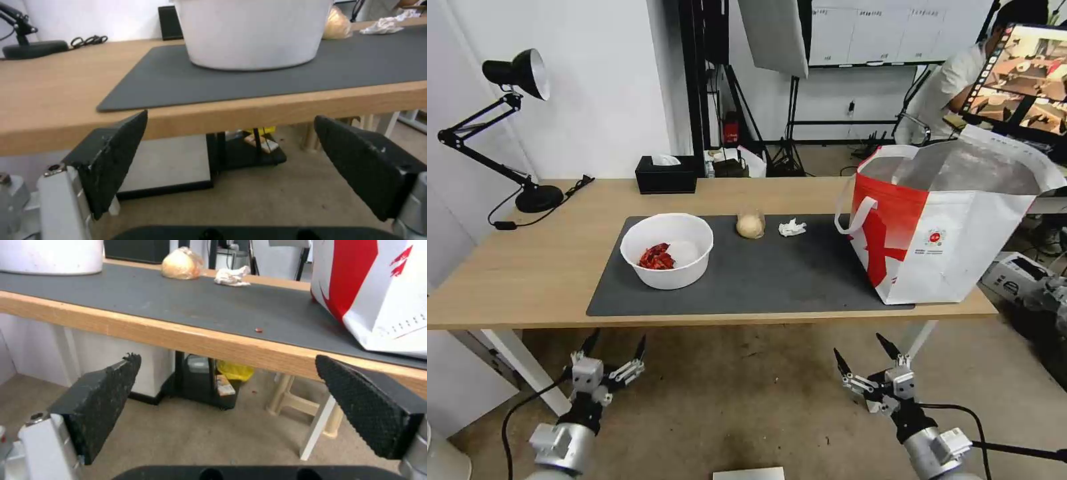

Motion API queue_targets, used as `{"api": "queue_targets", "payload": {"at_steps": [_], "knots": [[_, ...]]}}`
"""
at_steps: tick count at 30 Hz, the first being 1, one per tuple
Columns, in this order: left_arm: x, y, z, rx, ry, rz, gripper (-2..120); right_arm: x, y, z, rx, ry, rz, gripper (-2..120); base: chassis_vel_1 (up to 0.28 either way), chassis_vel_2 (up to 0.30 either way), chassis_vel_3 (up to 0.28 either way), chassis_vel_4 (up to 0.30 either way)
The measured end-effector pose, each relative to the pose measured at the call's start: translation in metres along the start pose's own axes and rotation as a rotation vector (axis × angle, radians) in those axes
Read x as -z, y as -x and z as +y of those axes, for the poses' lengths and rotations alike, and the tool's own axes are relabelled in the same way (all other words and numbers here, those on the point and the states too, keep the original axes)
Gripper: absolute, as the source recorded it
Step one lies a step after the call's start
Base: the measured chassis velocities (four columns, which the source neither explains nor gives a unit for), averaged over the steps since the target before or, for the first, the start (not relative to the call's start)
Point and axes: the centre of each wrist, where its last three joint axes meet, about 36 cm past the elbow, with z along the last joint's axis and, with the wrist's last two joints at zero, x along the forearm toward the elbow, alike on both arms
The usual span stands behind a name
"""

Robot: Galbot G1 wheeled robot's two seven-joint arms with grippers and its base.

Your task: Pick up the trash from the table and place it into the takeout bag.

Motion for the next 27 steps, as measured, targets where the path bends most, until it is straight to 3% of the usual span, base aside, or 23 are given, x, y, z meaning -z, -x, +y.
{"api": "queue_targets", "payload": {"at_steps": [27], "knots": [[0.0041,-0.0006,-0.0105,-0.042,-0.037,-0.002,100,0.0013,0.0005,0.0004,0.010,-0.002,-0.002,100,0.000,0.000,0.000,0.000]]}}
